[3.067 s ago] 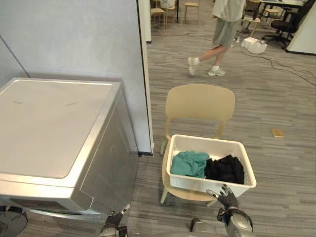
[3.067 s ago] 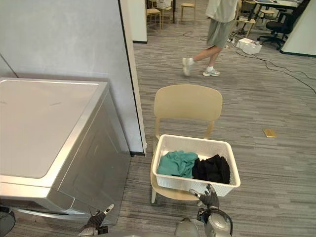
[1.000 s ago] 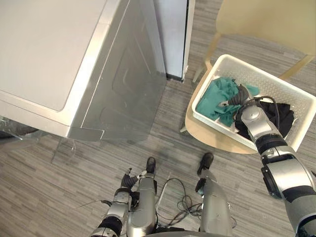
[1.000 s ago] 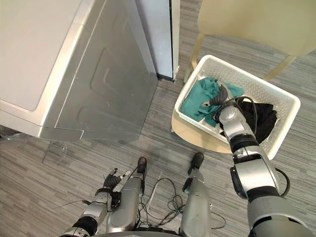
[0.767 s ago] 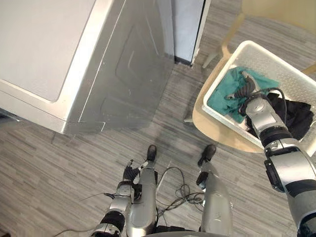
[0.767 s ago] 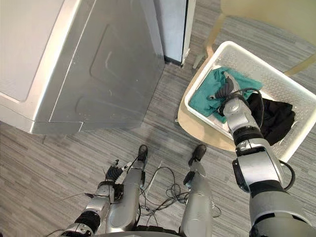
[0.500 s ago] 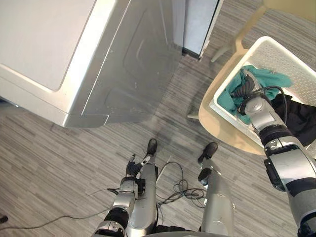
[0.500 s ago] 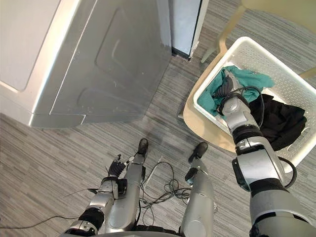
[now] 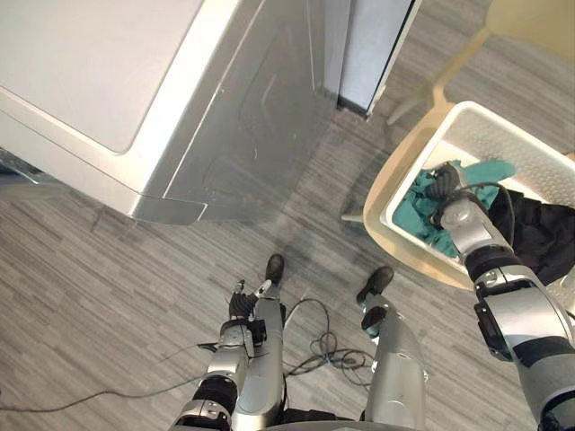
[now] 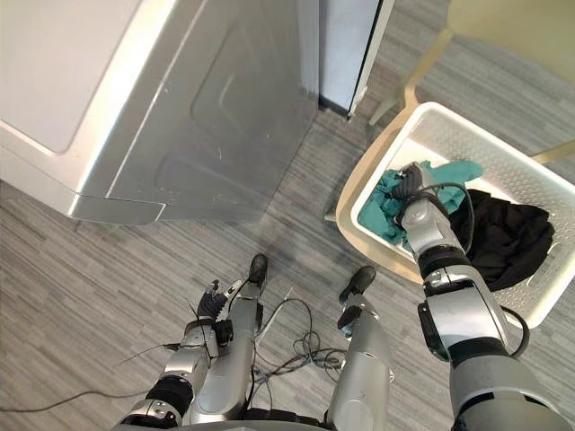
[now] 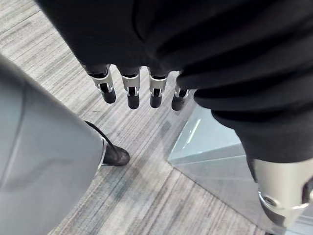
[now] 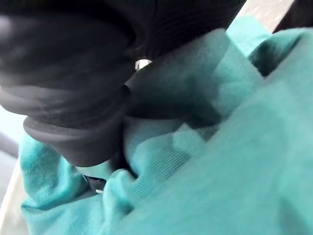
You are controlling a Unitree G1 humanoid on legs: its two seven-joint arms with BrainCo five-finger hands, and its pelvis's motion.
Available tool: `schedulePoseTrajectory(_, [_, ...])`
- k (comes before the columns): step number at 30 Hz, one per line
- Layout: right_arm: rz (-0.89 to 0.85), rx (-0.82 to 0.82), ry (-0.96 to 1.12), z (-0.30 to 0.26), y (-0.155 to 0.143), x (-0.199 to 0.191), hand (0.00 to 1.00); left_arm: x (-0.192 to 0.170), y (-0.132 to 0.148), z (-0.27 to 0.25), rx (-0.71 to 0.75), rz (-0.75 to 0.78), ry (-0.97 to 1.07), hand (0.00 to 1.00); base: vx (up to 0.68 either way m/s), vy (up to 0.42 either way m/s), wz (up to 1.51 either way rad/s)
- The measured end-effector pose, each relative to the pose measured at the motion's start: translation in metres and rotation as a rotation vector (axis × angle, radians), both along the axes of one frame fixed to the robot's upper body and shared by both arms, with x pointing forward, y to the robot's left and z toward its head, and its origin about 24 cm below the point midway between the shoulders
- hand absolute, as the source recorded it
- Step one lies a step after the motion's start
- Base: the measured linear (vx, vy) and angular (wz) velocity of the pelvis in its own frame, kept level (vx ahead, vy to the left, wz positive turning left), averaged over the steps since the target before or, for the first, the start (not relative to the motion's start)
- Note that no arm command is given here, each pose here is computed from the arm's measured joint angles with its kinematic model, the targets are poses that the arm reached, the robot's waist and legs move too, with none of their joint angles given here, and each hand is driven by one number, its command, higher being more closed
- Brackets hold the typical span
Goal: Pick up the laundry basket with both hands and put the clothes into the washing machine.
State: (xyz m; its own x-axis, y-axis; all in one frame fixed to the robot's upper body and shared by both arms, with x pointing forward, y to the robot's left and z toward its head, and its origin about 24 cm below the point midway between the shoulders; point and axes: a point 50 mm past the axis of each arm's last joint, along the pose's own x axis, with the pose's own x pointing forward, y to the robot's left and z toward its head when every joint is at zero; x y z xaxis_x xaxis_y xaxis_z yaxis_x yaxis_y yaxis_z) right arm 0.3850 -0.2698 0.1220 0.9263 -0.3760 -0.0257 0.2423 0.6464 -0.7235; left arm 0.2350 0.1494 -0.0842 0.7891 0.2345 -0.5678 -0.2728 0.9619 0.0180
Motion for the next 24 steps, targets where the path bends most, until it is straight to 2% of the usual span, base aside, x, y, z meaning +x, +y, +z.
schedulePoseTrajectory(5, [-0.107,0.184,-0.189,0.026,-0.017,-0.005,1.00,-0.018,0.015,-0.014,-0.026,0.071,0.072,0.00,-0.01,-0.001,-0.10])
schedulePoseTrajectory(8, [-0.109,0.240,-0.305,0.042,-0.017,-0.009,1.00,-0.031,0.024,-0.023,-0.065,0.141,0.111,0.00,0.05,0.012,0.03])
schedulePoseTrajectory(13, [-0.129,0.278,-0.477,0.051,-0.027,-0.038,1.00,-0.083,0.052,-0.052,-0.149,0.392,0.276,0.00,0.11,0.011,0.14])
schedulePoseTrajectory(14, [-0.133,0.292,-0.510,0.045,-0.027,-0.053,1.00,-0.103,0.060,-0.059,-0.196,0.503,0.315,0.00,0.11,0.013,0.19])
schedulePoseTrajectory(15, [-0.134,0.294,-0.517,0.043,-0.027,-0.056,1.00,-0.107,0.062,-0.059,-0.207,0.530,0.317,0.00,0.13,0.008,0.27])
schedulePoseTrajectory(16, [-0.134,0.309,-0.540,0.036,-0.024,-0.070,1.00,-0.119,0.075,-0.059,-0.241,0.650,0.306,0.00,0.13,-0.002,0.21])
schedulePoseTrajectory(17, [-0.128,0.324,-0.566,0.030,-0.019,-0.085,1.00,-0.130,0.096,-0.050,-0.250,0.797,0.230,0.00,0.12,-0.006,0.21])
schedulePoseTrajectory(20, [-0.153,0.324,-0.607,0.025,-0.023,-0.109,1.00,-0.136,0.142,-0.012,-0.160,0.969,0.003,0.00,0.10,-0.001,0.12])
schedulePoseTrajectory(21, [-0.165,0.325,-0.615,0.025,-0.026,-0.113,1.00,-0.135,0.152,0.000,-0.133,0.993,-0.064,0.00,0.08,0.004,0.01])
schedulePoseTrajectory(22, [-0.186,0.328,-0.632,0.024,-0.030,-0.119,1.00,-0.135,0.170,0.025,-0.059,1.032,-0.179,0.00,0.06,0.000,-0.07])
schedulePoseTrajectory(24, [-0.191,0.330,-0.659,0.027,-0.031,-0.123,1.00,-0.135,0.190,0.061,0.074,1.070,-0.317,0.00,0.04,-0.002,-0.20])
